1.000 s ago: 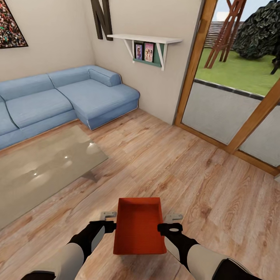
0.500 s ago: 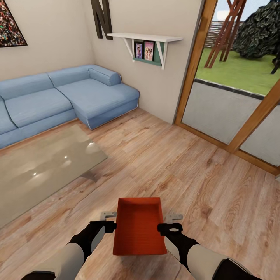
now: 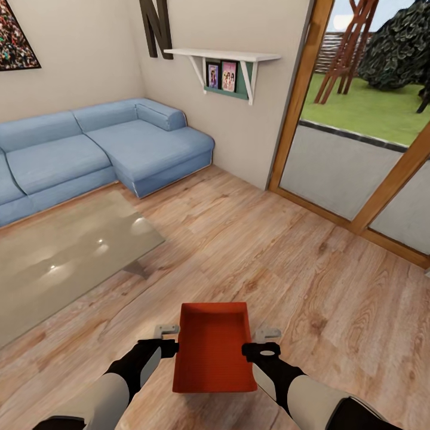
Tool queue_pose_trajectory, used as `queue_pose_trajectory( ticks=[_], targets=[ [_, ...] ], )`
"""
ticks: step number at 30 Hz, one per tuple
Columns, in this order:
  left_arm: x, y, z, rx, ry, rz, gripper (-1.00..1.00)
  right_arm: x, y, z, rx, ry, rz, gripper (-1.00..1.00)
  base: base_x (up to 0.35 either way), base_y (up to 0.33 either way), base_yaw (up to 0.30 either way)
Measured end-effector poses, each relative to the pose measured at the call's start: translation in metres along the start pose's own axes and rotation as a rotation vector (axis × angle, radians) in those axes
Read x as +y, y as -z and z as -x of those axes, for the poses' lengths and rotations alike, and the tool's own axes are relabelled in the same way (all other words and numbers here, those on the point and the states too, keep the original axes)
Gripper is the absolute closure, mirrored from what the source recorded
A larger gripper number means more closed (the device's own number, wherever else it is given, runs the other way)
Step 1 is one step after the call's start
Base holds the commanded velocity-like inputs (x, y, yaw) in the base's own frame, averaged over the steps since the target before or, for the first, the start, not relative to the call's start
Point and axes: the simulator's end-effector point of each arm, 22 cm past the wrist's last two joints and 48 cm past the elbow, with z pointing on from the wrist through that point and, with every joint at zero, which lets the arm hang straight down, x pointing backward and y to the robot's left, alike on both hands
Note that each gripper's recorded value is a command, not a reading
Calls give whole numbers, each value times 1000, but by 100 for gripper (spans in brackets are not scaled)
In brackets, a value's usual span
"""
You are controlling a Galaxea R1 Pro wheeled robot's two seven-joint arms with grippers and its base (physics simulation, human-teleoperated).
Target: Move the two storage containers from the living room to the garage. In the garage, place one container on the floor and stack the other container on top of it (either order is fine).
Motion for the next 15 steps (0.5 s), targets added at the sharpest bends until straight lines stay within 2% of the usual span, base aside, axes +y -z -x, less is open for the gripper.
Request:
queue_pose_trajectory(
  ticks=[15],
  targets=[
    [0,-20,-3,1,0,0,-100,1,-19,-6,-1,-1,-2,-100,0,0,0]
  ],
)
